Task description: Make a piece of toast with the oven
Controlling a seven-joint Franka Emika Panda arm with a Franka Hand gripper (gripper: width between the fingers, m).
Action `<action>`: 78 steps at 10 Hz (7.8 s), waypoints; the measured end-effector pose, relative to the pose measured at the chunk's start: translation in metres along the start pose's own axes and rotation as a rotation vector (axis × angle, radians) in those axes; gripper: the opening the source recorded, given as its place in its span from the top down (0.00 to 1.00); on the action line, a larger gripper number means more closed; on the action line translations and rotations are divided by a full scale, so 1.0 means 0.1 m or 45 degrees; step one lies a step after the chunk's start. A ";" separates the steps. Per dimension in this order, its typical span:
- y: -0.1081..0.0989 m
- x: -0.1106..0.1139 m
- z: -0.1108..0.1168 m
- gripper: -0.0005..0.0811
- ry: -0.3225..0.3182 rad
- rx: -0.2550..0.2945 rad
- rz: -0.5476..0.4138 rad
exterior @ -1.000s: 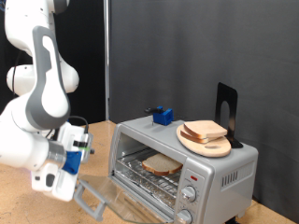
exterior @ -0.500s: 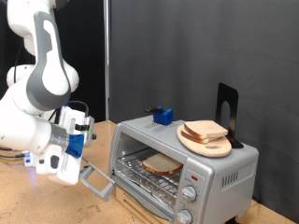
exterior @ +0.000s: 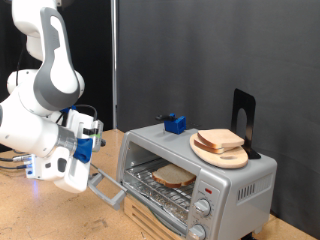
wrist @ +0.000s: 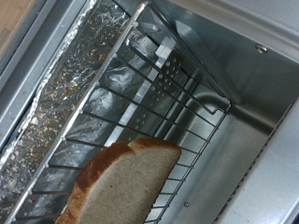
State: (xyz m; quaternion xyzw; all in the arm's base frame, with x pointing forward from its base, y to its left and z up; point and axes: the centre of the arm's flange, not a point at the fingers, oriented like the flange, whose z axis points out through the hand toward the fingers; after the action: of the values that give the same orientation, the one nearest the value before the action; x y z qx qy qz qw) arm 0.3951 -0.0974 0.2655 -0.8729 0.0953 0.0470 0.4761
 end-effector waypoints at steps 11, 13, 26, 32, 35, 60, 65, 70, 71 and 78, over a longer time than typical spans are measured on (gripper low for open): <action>-0.89 -0.04 -0.01 0.00 -0.126 0.173 0.374; -1.07 -0.05 -0.02 0.00 -0.110 0.165 0.382; -1.14 -0.19 -0.53 0.00 0.057 0.244 0.265; -0.55 -0.12 -1.05 0.00 0.035 0.227 0.362; -0.14 0.15 -1.14 0.00 0.149 0.221 0.471; -0.54 2.55 -0.59 0.00 0.283 0.271 0.795; -0.54 2.72 -0.34 0.00 0.216 0.288 0.753; -0.04 2.79 0.22 0.00 0.199 0.250 0.716; 0.02 2.81 0.35 0.00 0.187 0.254 0.695; 0.19 2.77 0.54 0.00 0.096 0.345 0.580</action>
State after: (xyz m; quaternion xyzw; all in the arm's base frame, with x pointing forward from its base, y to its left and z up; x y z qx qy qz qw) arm 0.6625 -0.0959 0.1731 -0.7585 0.3124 0.1072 0.5618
